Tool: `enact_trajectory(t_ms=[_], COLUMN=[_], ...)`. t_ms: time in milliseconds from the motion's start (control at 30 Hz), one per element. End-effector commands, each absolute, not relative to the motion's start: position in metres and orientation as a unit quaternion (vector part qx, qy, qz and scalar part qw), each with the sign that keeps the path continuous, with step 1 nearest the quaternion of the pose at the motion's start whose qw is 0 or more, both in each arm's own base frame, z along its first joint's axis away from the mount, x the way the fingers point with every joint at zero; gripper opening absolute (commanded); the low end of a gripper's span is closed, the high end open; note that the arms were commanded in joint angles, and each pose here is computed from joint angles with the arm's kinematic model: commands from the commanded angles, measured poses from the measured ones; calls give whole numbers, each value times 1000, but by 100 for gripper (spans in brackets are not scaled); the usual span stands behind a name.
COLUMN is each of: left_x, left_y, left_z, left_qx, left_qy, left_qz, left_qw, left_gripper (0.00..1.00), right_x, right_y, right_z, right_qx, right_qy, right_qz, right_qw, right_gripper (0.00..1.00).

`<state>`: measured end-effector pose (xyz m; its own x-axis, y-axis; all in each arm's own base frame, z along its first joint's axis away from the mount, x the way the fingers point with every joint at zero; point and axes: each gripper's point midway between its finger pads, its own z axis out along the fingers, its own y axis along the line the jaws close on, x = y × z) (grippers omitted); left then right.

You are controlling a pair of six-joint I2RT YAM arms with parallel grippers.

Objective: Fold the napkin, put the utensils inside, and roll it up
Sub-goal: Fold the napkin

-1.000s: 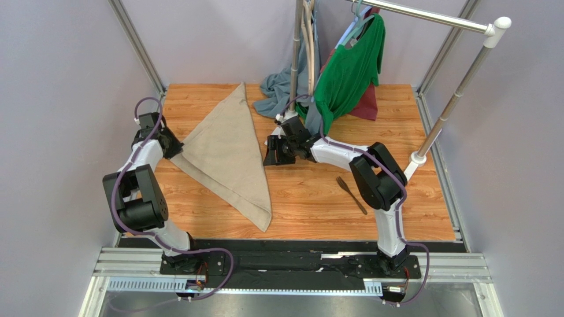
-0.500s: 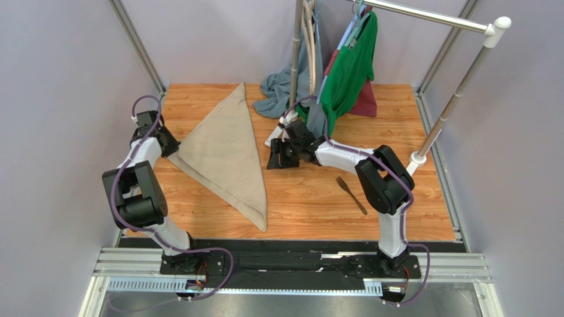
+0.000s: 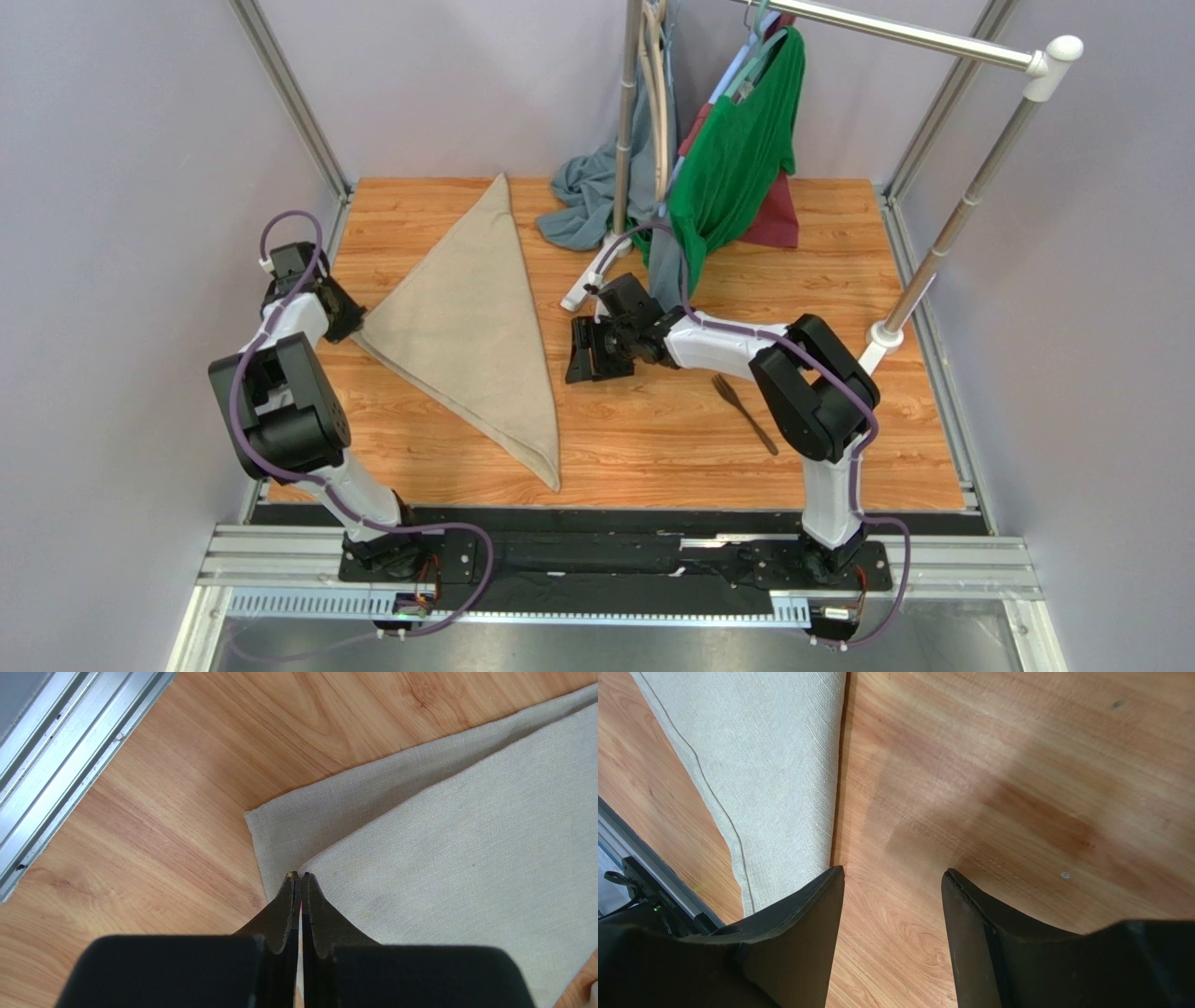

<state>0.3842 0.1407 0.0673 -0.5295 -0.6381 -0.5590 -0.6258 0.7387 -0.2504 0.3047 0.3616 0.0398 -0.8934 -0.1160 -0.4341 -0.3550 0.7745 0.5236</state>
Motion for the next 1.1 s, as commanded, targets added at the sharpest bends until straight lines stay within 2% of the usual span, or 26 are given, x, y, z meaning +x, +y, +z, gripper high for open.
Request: enact_trajectory(t_ms=[0, 400, 1067], left_x=[395, 392, 390], left_y=[152, 161, 180], left_z=[89, 70, 67], left_qx=[-364, -379, -403], left_qy=[860, 864, 854], left_qz=[-14, -18, -26], left_qw=[356, 332, 329], left_gripper=[0, 0, 0], right_x=[304, 294, 216], right_y=[372, 379, 389], right_z=[60, 62, 63], right_qx=[-130, -144, -177], right_qy=[908, 906, 901], right_qz=[335, 339, 359], right_qw=[215, 210, 167], right_gripper=[57, 57, 57])
